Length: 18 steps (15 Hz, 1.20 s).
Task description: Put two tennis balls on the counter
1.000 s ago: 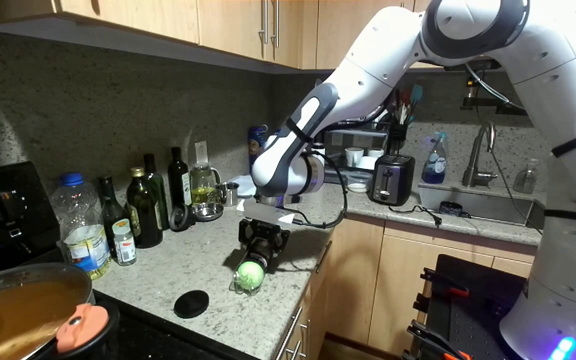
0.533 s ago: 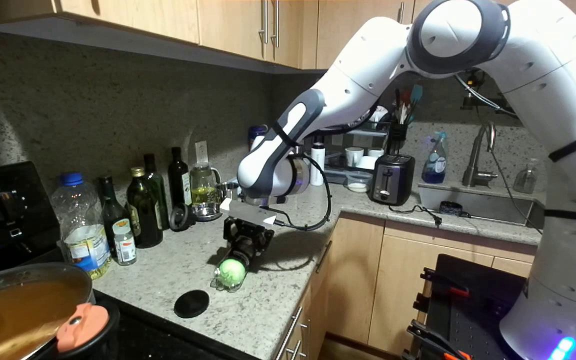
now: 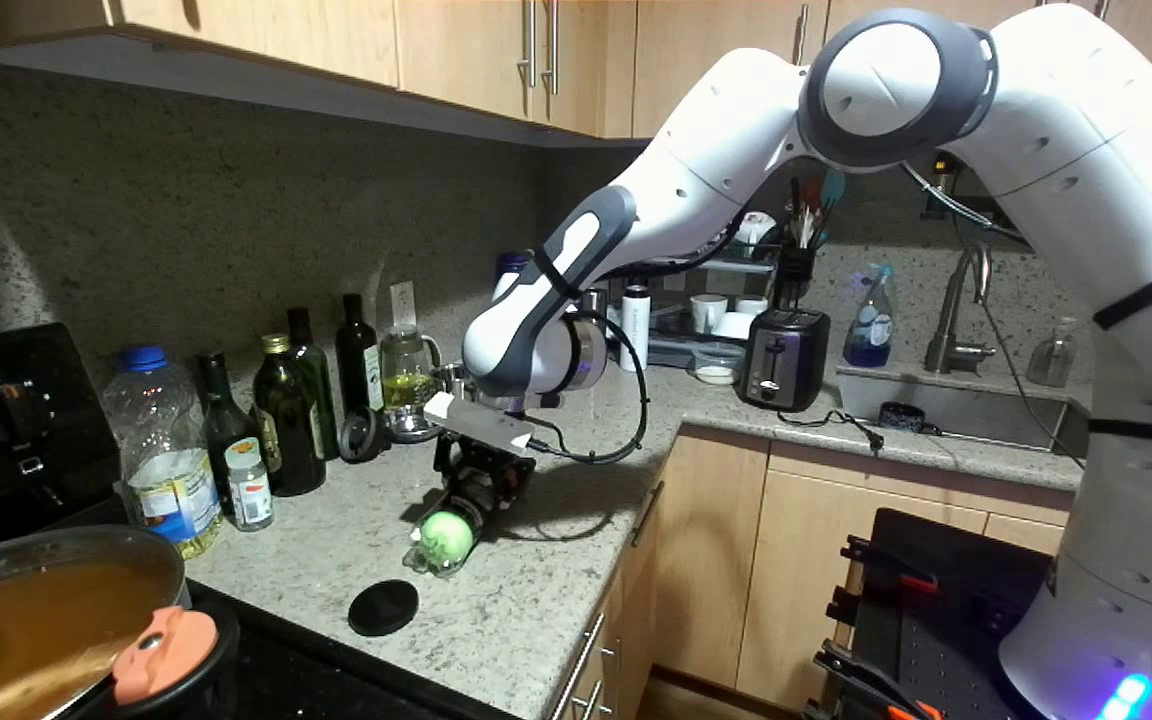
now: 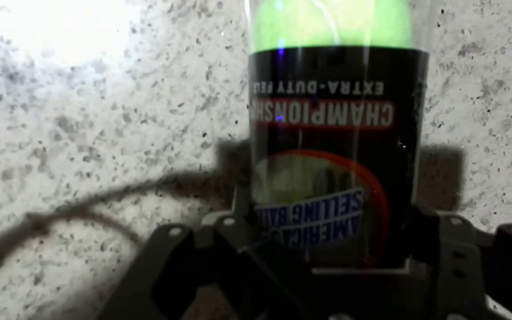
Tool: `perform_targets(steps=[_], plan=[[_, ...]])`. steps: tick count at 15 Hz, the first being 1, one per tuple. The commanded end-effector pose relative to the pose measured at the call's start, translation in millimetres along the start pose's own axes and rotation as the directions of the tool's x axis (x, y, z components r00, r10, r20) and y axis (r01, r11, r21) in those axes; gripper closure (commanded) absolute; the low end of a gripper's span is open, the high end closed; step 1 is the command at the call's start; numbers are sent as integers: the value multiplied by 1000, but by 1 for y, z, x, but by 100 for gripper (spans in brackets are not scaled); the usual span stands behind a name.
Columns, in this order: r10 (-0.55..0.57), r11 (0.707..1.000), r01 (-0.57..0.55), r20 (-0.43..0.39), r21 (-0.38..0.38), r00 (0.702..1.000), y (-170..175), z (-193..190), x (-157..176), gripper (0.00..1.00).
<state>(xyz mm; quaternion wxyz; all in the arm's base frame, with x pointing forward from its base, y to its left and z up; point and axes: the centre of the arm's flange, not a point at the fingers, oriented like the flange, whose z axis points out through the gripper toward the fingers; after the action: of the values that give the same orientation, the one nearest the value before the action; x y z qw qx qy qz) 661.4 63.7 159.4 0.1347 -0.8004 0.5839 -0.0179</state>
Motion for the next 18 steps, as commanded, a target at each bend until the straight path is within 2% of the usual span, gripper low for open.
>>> perform_targets(steps=[1, 3, 13, 18], plan=[[44, 999, -44, 20, 3, 999, -3, -1, -1, 11], [48, 999, -48, 26, 10, 998, -2, -5, -3, 0], [9, 1000, -9, 45, 5, 999, -13, -18, -27, 0], [-21, 999, 22, 54, -30, 998, -18, -15, -45, 0]])
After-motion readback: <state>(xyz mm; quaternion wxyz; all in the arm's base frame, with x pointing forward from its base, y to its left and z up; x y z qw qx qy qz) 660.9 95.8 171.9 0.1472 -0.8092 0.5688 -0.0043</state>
